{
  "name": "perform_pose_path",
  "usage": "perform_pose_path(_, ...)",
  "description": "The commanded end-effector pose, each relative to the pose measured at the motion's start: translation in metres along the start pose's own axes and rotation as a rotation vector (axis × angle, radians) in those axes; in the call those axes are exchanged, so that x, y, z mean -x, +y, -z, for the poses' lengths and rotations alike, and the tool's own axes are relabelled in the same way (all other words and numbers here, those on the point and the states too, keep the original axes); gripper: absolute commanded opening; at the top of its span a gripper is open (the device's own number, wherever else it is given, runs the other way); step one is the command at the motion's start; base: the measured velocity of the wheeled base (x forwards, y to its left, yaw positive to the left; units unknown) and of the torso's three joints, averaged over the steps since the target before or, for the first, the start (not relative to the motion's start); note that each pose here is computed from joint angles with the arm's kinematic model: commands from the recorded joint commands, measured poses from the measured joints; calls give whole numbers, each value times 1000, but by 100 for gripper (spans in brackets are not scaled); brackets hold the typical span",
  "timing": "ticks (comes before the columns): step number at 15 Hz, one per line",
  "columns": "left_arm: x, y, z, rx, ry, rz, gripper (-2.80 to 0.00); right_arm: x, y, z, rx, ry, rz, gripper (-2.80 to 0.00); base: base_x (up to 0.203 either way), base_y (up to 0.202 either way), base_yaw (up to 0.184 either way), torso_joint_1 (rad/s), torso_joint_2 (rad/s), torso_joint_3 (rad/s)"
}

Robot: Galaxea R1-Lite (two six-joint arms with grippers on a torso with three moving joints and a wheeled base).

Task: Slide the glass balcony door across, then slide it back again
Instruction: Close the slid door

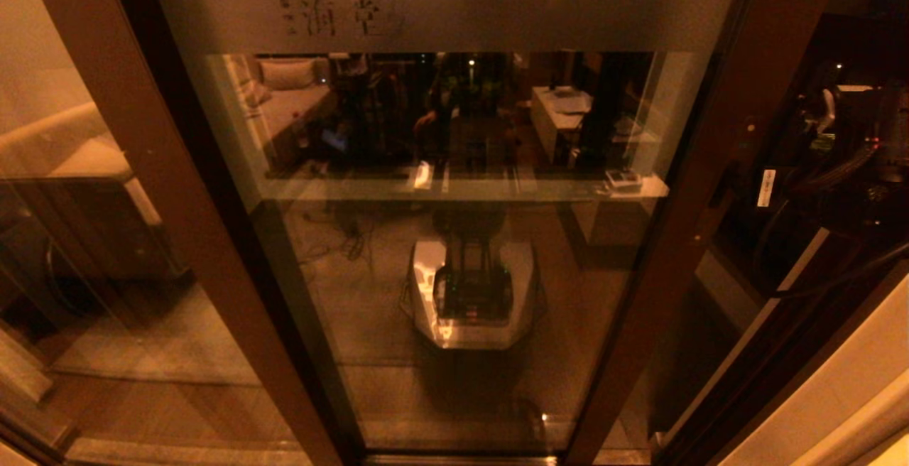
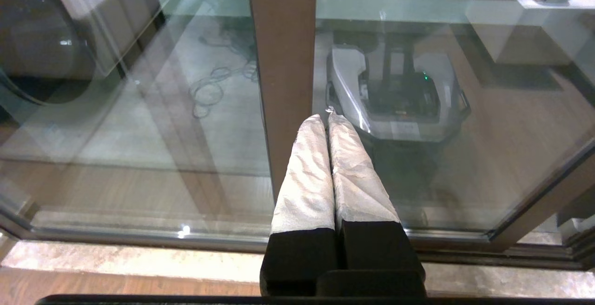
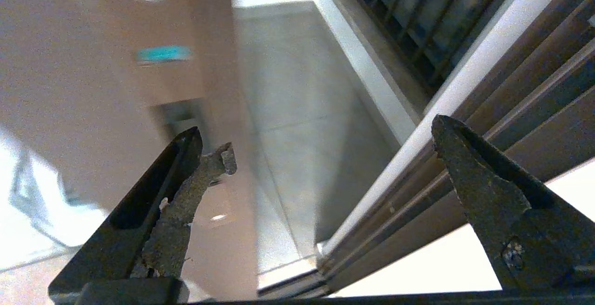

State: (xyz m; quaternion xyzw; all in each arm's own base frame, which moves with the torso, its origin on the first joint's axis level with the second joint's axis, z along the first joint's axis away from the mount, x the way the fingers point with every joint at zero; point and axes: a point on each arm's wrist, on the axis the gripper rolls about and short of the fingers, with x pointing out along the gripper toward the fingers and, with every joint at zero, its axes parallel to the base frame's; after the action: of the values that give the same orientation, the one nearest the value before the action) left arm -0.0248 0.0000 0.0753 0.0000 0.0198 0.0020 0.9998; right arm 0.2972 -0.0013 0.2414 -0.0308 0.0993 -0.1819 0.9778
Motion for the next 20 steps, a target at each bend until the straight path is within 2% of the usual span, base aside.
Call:
perform_pose_path(1, 0, 0, 0, 0, 0, -1, -280, 13, -7, -8, -15, -36, -19, 0, 0, 0, 0, 0, 0, 0)
perform_pose_path(6, 0, 0, 0, 0, 0, -1, -280, 25, -11, -10, -10, -47, -28, 0, 0, 0, 0, 0, 0, 0)
perform_pose_path(9, 0, 0, 0, 0, 0, -1, -280, 33, -14, -7, 38, 50, 67, 0, 0, 0, 0, 0, 0, 0)
perform_pose_path(11, 0, 0, 0, 0, 0, -1, -280, 44, -14, -8, 49, 65, 117, 0, 0, 0, 0, 0, 0, 0)
perform_pose_path(13, 0, 0, 0, 0, 0, -1, -280, 46, -8, -6, 24, 72, 174, 0, 0, 0, 0, 0, 0, 0)
perform_pose_path(15, 0, 0, 0, 0, 0, -1, -280, 47, 6, -3, -19, 71, 139, 0, 0, 0, 0, 0, 0, 0)
perform_pose_path(18, 0, 0, 0, 0, 0, -1, -280, 46, 25, 4, -31, 75, 88, 0, 0, 0, 0, 0, 0, 0)
perform_pose_path(20, 0, 0, 0, 0, 0, -1, -280, 44, 29, 4, -31, 74, 79, 0, 0, 0, 0, 0, 0, 0)
